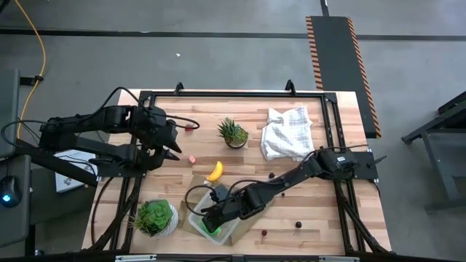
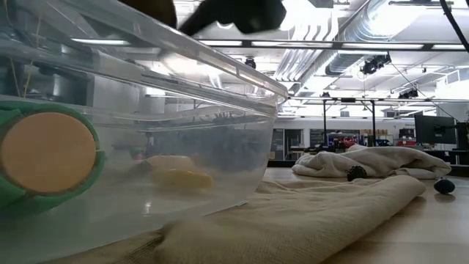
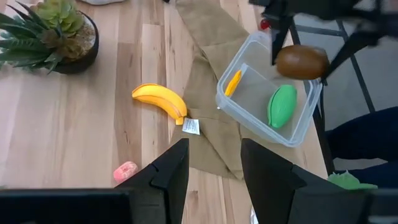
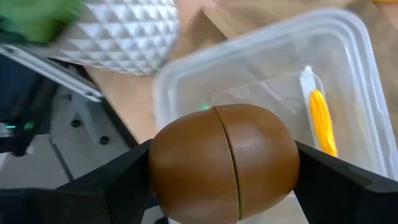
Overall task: Pick and placing Produce into tupperware
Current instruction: Put the kiwi into the container
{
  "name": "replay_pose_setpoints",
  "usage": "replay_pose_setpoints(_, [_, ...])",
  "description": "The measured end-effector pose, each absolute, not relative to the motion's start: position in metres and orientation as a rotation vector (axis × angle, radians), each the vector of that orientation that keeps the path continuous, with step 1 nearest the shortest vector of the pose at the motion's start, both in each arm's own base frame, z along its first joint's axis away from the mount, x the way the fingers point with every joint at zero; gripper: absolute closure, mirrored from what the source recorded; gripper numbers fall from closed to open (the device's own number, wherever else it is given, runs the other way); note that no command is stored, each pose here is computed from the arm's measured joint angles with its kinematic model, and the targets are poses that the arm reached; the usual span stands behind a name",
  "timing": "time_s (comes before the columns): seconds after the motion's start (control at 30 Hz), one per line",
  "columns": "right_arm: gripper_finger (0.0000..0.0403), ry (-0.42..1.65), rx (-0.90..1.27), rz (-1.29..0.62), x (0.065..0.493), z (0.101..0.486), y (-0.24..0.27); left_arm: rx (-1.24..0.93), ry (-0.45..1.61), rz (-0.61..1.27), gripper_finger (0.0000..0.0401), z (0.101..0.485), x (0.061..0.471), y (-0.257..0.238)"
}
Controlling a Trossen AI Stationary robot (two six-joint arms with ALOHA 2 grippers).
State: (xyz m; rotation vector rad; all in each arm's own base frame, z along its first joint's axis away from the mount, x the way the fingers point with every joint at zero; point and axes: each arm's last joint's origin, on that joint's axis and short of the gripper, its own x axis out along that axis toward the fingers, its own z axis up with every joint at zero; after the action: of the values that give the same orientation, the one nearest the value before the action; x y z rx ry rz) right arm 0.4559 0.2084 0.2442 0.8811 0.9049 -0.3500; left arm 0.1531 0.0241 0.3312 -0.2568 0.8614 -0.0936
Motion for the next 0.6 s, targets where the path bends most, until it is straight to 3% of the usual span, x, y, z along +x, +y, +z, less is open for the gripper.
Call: replay_pose_setpoints(0.6, [0.0087,0.949,0.948,-0.374,0.462,0.227,0.209,-0.248,0.861,-0.095,0.0267,0.331,0.153,0.024])
